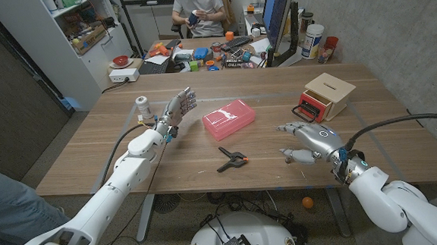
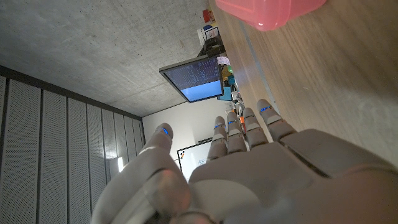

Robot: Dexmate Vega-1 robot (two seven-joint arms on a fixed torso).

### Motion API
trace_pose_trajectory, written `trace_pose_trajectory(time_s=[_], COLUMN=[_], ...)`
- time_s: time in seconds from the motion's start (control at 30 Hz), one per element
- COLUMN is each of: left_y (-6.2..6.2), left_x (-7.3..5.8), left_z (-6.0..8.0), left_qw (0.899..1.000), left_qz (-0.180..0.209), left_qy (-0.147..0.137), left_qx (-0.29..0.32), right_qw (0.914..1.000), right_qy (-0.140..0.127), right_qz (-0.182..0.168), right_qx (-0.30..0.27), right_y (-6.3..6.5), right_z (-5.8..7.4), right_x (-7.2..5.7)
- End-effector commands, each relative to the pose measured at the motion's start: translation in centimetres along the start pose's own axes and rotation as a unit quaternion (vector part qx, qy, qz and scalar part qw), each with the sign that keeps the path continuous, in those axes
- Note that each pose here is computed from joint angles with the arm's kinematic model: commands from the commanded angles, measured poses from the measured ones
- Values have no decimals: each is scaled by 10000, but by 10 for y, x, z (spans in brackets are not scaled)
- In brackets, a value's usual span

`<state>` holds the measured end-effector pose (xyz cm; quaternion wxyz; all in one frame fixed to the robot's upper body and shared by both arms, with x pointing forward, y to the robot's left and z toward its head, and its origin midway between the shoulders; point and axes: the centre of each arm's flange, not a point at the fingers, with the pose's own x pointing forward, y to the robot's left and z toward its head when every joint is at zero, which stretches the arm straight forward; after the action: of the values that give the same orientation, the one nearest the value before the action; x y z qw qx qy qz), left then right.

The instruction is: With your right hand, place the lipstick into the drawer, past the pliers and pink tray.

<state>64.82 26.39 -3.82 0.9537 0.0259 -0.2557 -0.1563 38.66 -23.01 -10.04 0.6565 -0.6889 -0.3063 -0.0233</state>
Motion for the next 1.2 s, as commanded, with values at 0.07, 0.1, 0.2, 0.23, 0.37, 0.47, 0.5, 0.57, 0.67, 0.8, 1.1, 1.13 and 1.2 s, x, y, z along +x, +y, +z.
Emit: trace_pose_trajectory(time_s=[0.07,0.1,0.2,0.23,0.37,0.47,0.5,0.57,0.67,0.8,1.1,1.13,1.2], left_y=[2,2,3,3,4,6,6,6,6,7,8,8,8], left_x=[-6,-6,-6,-6,-7,-7,-7,-8,-9,-11,-14,-14,-15], left_z=[-1,-1,0,1,7,15,17,20,21,18,14,14,12], left_qw=[10000,9999,9999,9999,9998,9997,9996,9995,9995,9996,9994,9994,9994], left_qz=[90,94,92,101,155,185,194,206,220,227,314,318,322], left_qy=[-15,-12,-26,-33,-105,-164,-174,-194,-195,-149,-105,-103,-91], left_qx=[-39,-33,-67,-74,-62,30,78,100,130,116,35,22,12], right_qw=[9997,9997,9996,9996,9995,9994,9994,9993,9993,9994,9986,9986,9985], right_qy=[78,92,118,133,150,155,165,185,198,244,341,342,341], right_qz=[207,218,254,260,289,307,317,309,289,249,385,394,412], right_qx=[-49,-53,-23,-23,0,21,22,46,88,87,116,126,131], right_y=[8,9,15,17,25,30,31,34,36,39,43,43,44], right_z=[-7,-7,-8,-8,-9,-10,-10,-11,-12,-13,-13,-13,-12], right_x=[3,3,4,5,9,11,12,13,14,15,16,16,16])
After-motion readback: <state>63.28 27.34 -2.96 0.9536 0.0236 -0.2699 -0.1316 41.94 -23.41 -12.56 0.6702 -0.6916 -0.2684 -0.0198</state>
